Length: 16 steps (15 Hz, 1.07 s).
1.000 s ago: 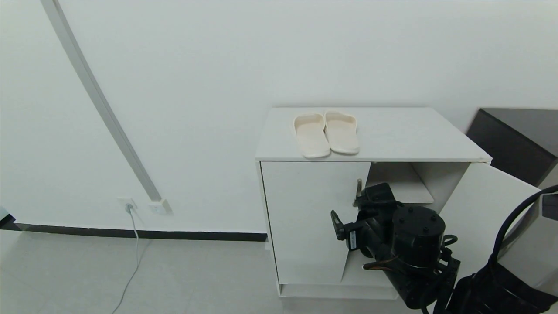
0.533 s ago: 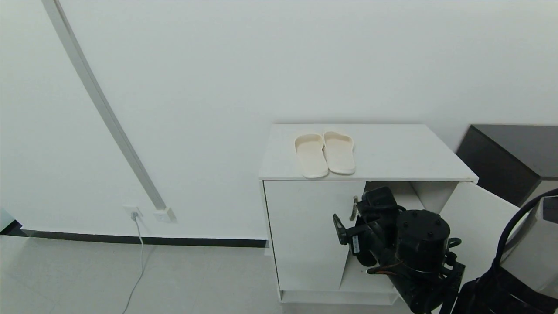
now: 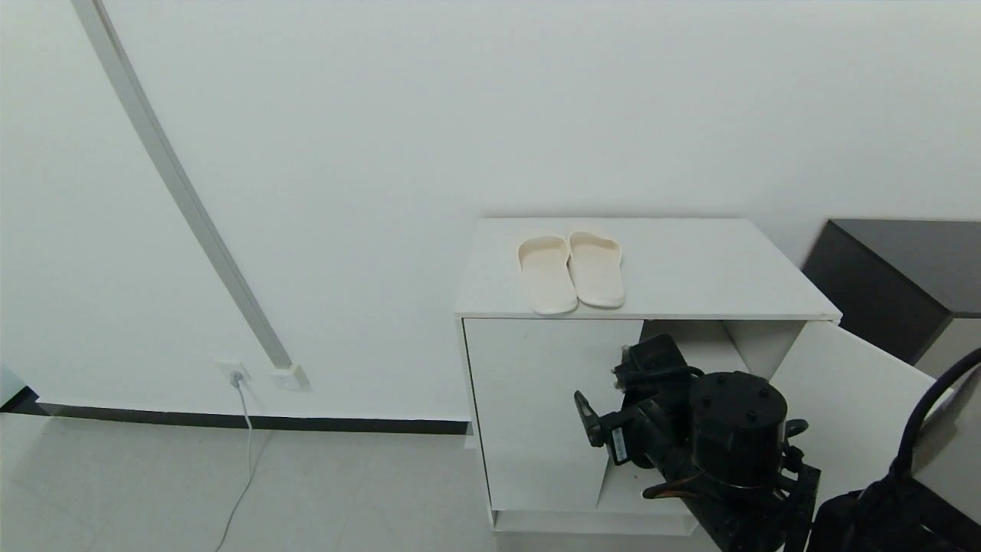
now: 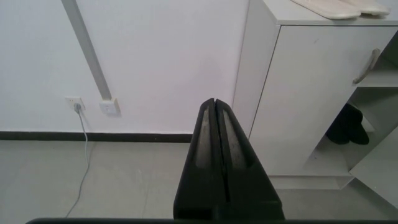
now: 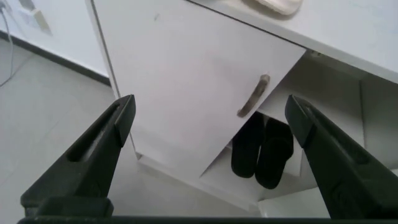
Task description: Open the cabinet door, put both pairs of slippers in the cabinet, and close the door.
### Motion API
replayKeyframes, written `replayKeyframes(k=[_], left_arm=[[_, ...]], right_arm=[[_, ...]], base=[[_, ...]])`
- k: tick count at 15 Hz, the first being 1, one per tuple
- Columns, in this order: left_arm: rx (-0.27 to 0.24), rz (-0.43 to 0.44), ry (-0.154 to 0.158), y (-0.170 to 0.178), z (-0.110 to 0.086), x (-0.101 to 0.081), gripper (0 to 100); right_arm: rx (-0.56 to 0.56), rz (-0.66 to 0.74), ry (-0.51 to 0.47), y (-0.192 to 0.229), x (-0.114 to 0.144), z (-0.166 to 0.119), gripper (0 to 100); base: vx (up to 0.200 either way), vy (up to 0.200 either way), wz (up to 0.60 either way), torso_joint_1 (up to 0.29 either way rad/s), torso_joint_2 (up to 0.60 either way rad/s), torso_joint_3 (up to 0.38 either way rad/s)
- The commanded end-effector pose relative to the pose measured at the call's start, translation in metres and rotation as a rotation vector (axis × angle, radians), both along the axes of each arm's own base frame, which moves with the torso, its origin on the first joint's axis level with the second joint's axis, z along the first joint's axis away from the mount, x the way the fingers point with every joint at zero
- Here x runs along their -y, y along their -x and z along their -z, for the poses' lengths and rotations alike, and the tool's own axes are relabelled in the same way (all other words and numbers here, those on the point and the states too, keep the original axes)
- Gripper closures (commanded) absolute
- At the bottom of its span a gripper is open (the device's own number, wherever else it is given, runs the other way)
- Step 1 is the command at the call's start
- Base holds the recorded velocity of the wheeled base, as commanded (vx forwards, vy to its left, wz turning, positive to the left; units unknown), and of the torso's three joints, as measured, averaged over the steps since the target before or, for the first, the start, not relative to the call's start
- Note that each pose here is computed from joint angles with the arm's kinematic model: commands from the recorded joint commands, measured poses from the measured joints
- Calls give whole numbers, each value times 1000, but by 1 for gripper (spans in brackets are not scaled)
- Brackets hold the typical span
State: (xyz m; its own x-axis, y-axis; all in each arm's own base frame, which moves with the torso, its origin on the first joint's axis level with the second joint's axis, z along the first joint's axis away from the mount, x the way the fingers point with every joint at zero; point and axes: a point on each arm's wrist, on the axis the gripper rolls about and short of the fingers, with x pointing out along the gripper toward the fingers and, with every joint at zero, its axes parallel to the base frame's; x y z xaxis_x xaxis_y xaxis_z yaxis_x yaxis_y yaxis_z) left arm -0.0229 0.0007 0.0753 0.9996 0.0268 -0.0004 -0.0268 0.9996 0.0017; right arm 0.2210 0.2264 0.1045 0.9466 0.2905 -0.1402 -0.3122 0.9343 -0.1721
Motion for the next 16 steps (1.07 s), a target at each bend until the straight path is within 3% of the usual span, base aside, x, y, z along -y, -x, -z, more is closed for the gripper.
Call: replayKeyframes(k=[1, 6, 10, 16], left_arm=[[-1, -1, 0, 0, 0, 0, 100], [-1, -1, 0, 0, 0, 0, 100], [-1, -1, 0, 0, 0, 0, 100], [-1, -1, 0, 0, 0, 0, 100]], right_arm=[[26, -16, -76, 8, -1, -34, 0], [-58, 12, -169, -7, -15, -81, 0], [-18, 72, -227, -35, -17, -106, 0], [-56, 83, -187, -45, -23, -88, 0]], base=[[0, 0, 0, 0, 0, 0], [0, 0, 0, 0, 0, 0], [0, 0, 0, 0, 0, 0], [0, 0, 0, 0, 0, 0]])
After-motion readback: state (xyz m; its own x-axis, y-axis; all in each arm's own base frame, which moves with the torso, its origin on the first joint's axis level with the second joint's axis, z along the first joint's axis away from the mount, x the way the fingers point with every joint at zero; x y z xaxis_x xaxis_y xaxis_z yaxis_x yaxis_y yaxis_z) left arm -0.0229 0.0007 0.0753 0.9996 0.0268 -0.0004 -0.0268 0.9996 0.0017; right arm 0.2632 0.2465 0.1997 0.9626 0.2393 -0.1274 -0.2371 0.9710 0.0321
